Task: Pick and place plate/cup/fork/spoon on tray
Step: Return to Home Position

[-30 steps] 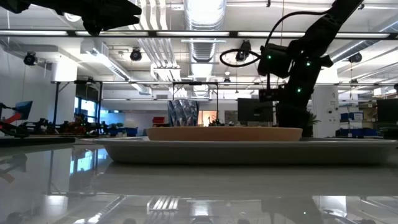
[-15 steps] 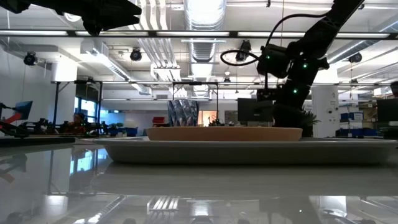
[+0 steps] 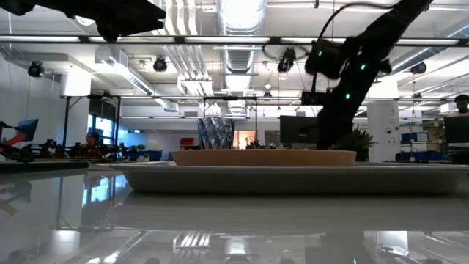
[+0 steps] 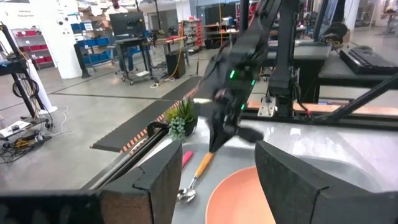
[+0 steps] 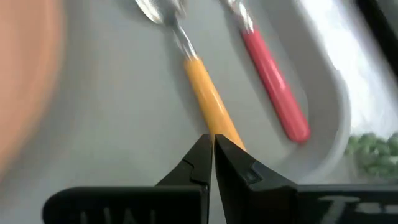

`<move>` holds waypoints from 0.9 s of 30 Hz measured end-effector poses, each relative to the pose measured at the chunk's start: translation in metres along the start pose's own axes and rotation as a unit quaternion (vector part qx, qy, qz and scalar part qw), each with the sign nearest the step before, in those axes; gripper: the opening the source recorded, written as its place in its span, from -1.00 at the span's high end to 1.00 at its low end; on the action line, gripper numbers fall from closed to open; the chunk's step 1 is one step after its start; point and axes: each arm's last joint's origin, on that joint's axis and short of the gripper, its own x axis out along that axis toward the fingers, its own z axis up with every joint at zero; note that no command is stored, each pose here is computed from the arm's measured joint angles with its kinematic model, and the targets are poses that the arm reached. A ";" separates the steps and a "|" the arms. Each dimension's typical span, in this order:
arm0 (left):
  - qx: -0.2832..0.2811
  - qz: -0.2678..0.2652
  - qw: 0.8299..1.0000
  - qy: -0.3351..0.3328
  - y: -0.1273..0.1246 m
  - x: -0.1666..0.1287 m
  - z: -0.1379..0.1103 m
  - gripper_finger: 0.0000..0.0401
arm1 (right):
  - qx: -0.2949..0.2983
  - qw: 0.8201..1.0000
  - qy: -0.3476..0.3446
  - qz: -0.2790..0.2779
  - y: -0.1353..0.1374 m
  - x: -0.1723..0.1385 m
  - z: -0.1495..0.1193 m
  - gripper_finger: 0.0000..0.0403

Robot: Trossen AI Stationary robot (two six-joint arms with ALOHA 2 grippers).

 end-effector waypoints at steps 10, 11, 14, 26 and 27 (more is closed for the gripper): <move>0.026 -0.078 0.995 0.058 0.005 -0.022 -0.009 0.36 | -0.041 0.976 -0.196 0.083 0.038 -0.080 -0.010 0.96; 0.026 -0.092 0.994 0.058 0.005 -0.024 -0.011 0.45 | -0.048 0.969 -0.224 0.098 0.039 -0.088 -0.014 0.96; 0.017 -0.131 0.990 0.047 0.006 -0.032 -0.023 0.78 | -0.056 0.942 -0.302 0.139 0.040 -0.104 -0.030 0.96; -0.067 -0.154 0.982 -0.087 0.021 -0.053 -0.066 0.99 | -0.091 0.850 -0.499 0.143 0.025 -0.130 -0.094 0.96; -0.068 -0.154 0.981 -0.097 0.022 -0.055 -0.069 0.99 | -0.092 0.838 -0.518 0.142 0.023 -0.134 -0.098 0.96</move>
